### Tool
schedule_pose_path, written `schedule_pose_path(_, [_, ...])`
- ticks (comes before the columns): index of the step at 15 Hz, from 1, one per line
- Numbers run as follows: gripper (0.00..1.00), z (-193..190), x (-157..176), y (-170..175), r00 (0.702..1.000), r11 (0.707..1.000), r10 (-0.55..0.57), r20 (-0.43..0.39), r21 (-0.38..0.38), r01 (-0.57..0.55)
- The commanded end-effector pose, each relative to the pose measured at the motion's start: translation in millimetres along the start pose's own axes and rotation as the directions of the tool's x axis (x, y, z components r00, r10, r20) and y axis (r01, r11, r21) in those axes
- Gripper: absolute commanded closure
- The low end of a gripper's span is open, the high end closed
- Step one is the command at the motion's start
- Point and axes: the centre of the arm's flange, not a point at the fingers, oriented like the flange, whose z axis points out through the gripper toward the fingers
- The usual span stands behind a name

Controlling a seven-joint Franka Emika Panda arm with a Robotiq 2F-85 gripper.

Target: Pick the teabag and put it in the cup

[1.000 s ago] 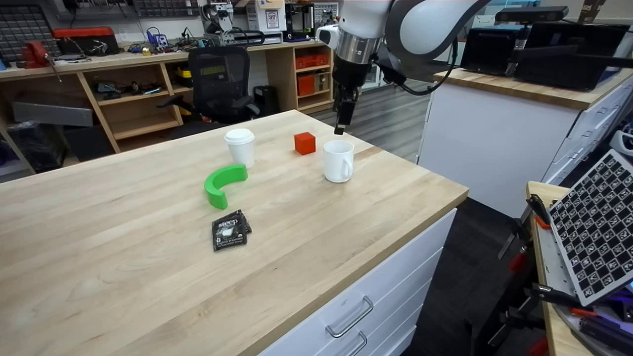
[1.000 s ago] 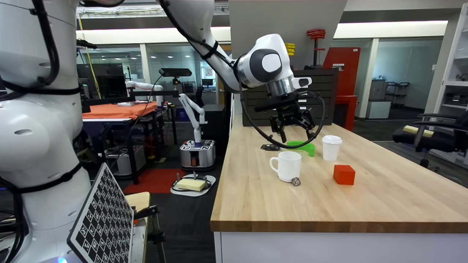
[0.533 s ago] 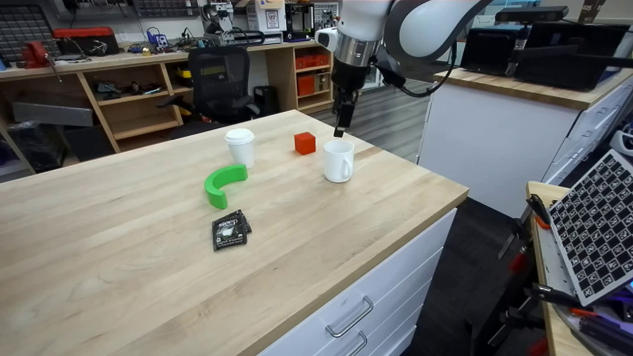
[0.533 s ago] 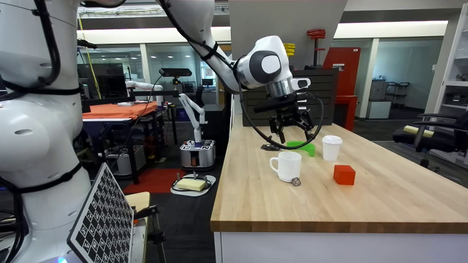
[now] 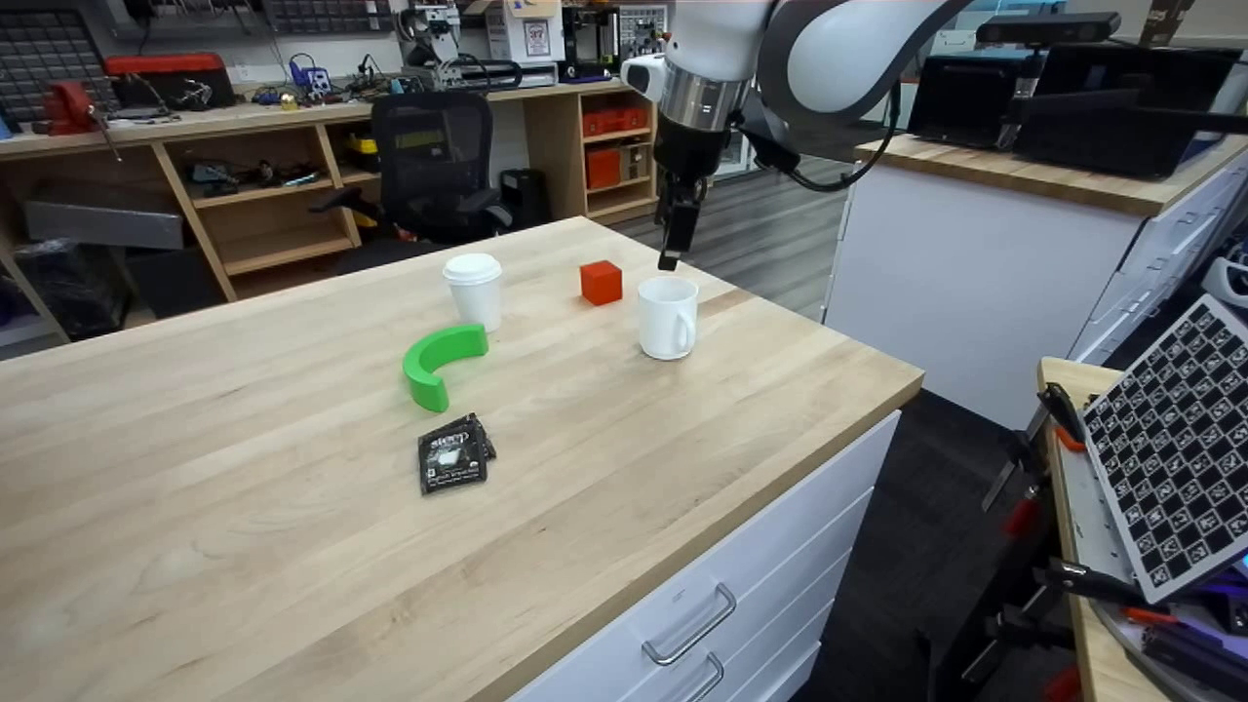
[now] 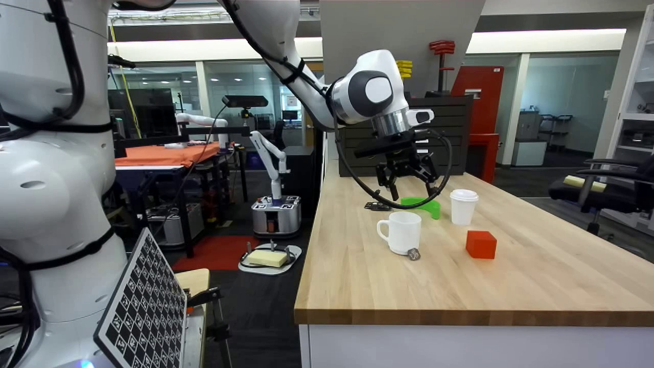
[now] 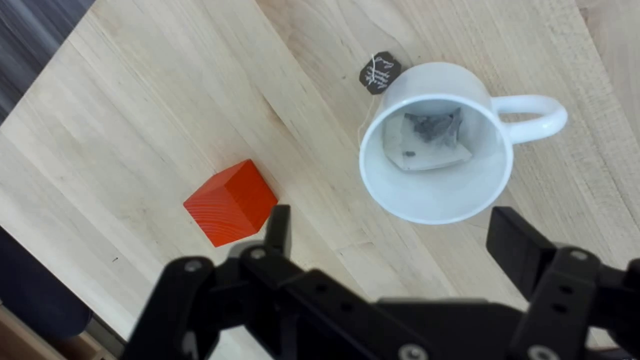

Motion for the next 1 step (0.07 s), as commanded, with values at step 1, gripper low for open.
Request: schedule_pose_path(1, [0.00,0.0,0.0,0.0,1.000,1.000,0.000,0.000,0.000,0.000])
